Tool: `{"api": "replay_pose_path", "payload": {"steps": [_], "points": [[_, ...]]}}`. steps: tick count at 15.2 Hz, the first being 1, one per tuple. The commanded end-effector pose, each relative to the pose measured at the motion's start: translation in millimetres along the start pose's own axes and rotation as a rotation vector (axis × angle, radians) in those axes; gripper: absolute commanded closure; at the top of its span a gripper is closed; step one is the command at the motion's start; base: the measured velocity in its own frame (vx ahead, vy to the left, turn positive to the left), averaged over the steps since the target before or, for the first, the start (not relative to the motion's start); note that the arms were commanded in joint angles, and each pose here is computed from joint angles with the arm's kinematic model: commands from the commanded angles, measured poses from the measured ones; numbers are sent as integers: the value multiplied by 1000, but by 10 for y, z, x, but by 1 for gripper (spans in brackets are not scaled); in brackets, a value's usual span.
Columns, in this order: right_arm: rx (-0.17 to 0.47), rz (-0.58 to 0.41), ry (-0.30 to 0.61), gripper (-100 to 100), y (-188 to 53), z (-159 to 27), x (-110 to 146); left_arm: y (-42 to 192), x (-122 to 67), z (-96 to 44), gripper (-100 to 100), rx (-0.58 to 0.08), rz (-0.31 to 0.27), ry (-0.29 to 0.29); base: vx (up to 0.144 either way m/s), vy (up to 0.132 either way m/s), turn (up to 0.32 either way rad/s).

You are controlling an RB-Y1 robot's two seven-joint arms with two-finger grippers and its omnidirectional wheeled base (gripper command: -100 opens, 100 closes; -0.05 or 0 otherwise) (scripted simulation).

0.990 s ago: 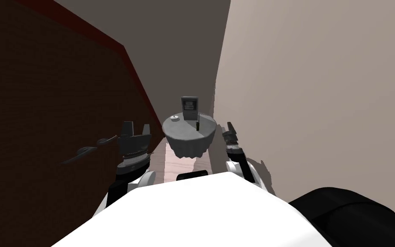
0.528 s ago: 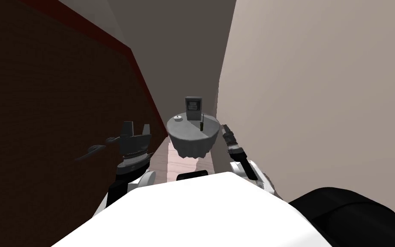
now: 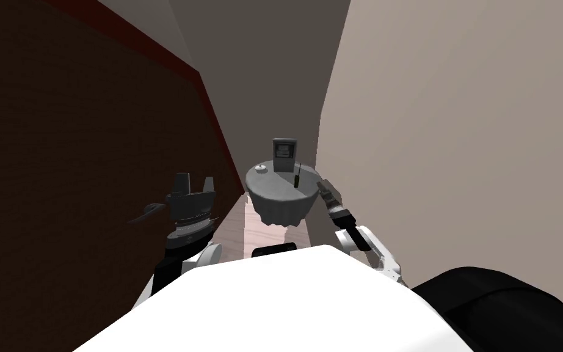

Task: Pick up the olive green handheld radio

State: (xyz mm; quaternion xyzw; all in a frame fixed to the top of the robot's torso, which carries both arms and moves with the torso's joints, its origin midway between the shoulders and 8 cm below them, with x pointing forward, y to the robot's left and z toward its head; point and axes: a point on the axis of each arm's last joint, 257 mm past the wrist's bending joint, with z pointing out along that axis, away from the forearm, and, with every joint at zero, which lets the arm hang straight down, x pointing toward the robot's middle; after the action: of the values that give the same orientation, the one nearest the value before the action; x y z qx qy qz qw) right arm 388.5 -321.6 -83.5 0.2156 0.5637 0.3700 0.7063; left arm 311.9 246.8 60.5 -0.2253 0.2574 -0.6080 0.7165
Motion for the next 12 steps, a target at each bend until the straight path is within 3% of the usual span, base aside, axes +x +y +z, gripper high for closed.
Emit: {"api": "replay_pose_path", "payload": {"steps": [1,2,8,12], "points": [[55,-105,35,-100,-248,-32,-37,0,0,0,0,0,0,0,22,147,115],[55,-105,35,-100,-248,-32,-37,0,0,0,0,0,0,0,24,131,65],[202,-389,110,-100,-909,-132,-311,0,0,0,0,0,0,0,36,167,92],[261,-501,132,-100,-1155,-183,-482,0,0,0,0,0,0,0,52,138,64]]}}
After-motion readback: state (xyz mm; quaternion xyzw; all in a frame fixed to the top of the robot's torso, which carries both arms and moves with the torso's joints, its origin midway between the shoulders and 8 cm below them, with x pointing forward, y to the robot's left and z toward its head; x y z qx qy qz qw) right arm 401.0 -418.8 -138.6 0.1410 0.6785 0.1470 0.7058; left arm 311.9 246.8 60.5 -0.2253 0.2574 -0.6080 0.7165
